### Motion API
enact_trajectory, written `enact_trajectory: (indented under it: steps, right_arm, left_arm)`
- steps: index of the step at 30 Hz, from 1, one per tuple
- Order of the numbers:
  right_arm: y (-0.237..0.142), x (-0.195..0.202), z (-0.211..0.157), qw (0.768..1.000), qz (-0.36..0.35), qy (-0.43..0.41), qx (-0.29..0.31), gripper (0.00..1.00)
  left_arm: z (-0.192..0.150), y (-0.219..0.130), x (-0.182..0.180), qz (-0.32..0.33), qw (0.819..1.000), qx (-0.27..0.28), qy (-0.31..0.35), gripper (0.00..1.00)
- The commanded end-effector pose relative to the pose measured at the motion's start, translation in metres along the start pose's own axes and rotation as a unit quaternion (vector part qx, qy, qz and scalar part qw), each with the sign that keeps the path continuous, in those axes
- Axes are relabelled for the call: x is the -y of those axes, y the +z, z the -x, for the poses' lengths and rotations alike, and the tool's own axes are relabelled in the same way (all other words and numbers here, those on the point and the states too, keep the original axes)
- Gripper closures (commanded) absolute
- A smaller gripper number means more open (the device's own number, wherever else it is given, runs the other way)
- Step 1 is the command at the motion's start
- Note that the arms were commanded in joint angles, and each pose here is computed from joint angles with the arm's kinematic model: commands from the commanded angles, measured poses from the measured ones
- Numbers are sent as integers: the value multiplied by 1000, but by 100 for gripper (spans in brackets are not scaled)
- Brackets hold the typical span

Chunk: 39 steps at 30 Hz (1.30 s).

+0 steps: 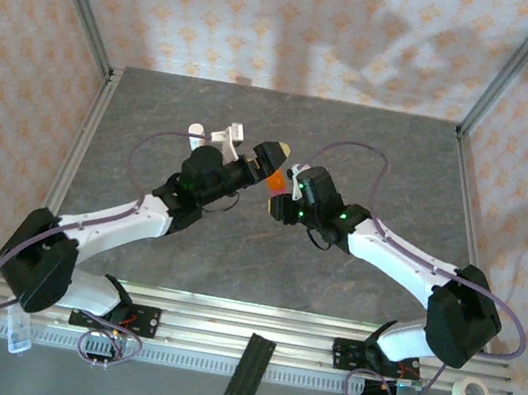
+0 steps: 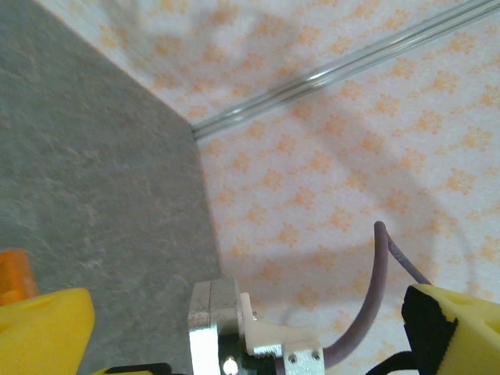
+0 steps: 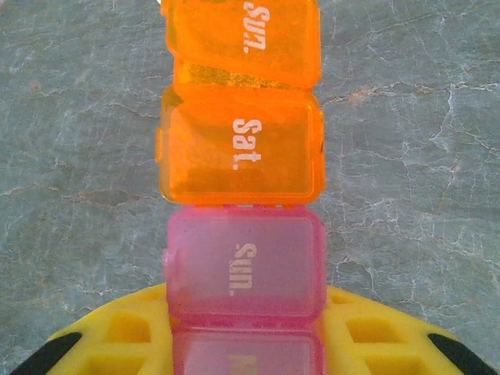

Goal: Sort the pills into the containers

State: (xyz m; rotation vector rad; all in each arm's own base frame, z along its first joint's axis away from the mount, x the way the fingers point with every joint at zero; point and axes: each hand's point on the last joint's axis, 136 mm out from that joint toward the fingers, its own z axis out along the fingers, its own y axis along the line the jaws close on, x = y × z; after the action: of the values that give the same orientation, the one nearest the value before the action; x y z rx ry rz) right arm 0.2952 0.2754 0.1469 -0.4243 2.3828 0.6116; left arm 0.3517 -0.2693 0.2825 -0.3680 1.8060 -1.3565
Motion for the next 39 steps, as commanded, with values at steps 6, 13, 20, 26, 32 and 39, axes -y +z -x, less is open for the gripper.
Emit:
enact_trajectory:
  steps: [6, 13, 20, 26, 32, 39]
  right_arm:
    - [29, 16, -21, 997, -35, -36, -51, 78]
    - [56, 28, -40, 990, -57, -69, -105, 77]
    - [74, 31, -59, 984, -62, -88, -142, 74]
    - [79, 37, -75, 982, -66, -83, -159, 70]
    - [79, 42, -89, 980, -70, -72, -170, 54]
    - [73, 48, -97, 981, -83, -51, -169, 40]
  left_arm:
    - [34, -35, -49, 138, 985, 39, 99, 0]
    - [39, -49, -87, 204, 969, 23, 135, 0]
    - [34, -52, -107, 225, 964, 8, 139, 0]
    - [30, -48, -113, 226, 965, 1, 133, 0]
    - [28, -43, -114, 219, 968, -3, 126, 0]
    - [27, -38, -113, 211, 970, -5, 118, 0]
